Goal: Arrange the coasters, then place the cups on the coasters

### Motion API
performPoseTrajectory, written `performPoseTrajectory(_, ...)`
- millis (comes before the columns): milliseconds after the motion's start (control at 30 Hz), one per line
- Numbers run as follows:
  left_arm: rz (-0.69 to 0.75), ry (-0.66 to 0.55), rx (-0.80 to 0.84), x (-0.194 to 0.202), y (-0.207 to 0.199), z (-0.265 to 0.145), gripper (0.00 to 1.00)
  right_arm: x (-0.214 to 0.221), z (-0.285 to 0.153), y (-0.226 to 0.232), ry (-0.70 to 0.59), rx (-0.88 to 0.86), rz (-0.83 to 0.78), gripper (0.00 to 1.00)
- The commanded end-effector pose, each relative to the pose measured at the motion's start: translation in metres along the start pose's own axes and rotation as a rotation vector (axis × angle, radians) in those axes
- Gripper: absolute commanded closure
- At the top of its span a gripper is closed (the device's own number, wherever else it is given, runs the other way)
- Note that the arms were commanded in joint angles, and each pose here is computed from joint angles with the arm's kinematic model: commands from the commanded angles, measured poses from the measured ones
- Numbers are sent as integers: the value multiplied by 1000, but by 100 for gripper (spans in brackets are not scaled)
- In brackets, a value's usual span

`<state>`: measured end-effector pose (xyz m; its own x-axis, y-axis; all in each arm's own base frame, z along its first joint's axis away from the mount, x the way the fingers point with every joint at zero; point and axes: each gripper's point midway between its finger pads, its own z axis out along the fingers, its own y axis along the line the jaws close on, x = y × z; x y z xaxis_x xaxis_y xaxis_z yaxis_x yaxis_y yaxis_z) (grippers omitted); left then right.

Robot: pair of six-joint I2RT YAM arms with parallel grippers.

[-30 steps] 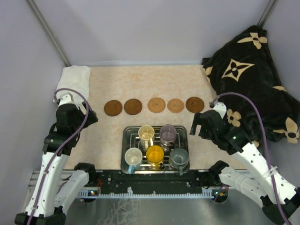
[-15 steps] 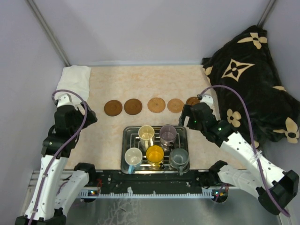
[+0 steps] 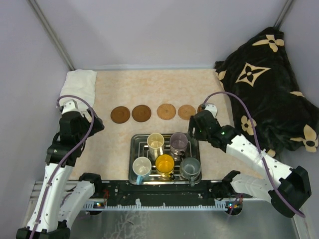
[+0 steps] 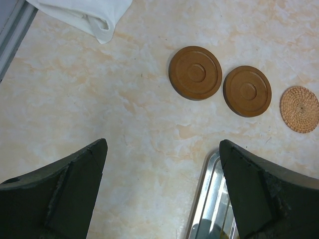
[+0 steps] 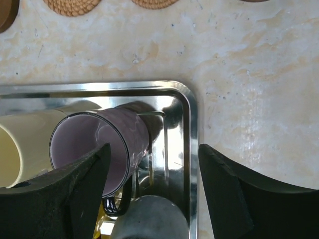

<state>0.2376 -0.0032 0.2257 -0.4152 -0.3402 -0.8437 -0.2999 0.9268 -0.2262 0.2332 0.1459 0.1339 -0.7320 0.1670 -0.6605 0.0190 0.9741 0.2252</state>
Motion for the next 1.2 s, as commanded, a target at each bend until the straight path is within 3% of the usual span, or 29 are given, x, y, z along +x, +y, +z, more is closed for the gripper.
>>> performPoseTrajectory(0, -21, -13, 19, -2, -4, 3, 0, 7, 7, 18, 10, -27, -48, 29)
performPoseTrajectory(167, -23, -6, 21, 0, -5, 4, 0, 19, 14, 32, 25, -4, -124, 31)
performPoseTrajectory(933, -26, 6, 15, 3, -5, 8, 0, 49, 41, 45, 130, -9, -184, 51)
performPoseTrajectory(1167, -27, 9, 12, 4, -4, 8, 0, 60, 43, 41, 149, 13, -198, 66)
